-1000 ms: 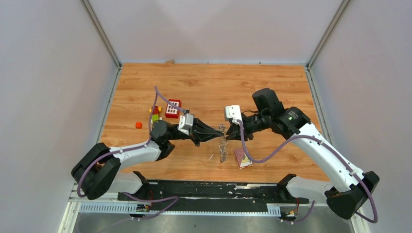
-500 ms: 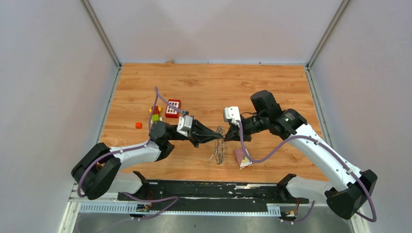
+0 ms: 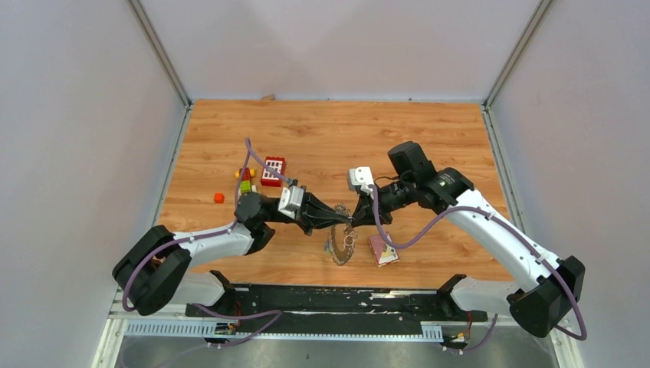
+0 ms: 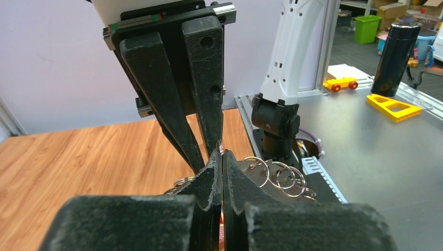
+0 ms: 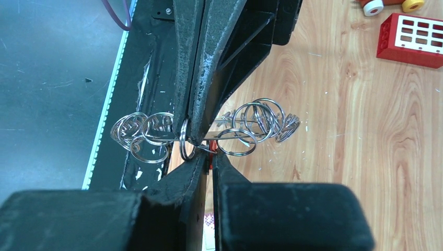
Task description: Put the keys on the keyring
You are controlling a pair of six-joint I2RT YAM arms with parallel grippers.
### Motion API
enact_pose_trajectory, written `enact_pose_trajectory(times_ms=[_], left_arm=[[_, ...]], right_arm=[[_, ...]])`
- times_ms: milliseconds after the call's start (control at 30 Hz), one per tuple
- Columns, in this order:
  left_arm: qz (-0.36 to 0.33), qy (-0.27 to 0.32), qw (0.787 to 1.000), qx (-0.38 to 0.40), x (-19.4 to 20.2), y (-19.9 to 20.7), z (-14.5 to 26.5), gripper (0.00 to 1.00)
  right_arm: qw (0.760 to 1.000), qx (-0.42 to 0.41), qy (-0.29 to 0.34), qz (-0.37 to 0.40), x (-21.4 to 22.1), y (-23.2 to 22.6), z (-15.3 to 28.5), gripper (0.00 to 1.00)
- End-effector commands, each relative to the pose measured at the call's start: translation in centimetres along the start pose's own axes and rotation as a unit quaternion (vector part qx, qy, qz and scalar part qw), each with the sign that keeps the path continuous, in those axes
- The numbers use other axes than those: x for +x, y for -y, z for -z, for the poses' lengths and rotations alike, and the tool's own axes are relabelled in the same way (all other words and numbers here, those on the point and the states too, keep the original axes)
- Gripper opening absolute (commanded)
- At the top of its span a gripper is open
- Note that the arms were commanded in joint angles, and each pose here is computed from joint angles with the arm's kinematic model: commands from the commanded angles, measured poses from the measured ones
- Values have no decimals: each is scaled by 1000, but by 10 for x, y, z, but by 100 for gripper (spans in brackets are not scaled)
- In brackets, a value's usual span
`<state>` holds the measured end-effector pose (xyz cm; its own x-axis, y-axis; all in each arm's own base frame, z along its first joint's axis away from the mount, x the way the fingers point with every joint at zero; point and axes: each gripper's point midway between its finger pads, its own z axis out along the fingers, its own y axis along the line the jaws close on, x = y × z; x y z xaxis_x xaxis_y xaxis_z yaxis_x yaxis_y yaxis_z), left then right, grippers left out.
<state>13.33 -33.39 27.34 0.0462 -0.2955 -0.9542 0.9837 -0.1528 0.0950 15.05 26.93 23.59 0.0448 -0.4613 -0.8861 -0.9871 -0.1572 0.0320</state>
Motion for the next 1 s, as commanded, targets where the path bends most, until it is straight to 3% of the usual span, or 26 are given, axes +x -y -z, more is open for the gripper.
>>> enact_pose_trajectory(times_ms=[0, 400, 967], left_arm=[[-49, 30, 998, 17, -20, 6, -6, 0], [-51, 18, 999, 10, -19, 5, -5, 0], [-50, 2, 999, 3, -13, 0, -4, 0]], right_arm=[[999, -5, 24, 28, -21, 5, -2, 1], [996, 46, 6, 77, -23, -2, 24, 0], [996, 56, -23, 72, -14, -5, 32, 0]])
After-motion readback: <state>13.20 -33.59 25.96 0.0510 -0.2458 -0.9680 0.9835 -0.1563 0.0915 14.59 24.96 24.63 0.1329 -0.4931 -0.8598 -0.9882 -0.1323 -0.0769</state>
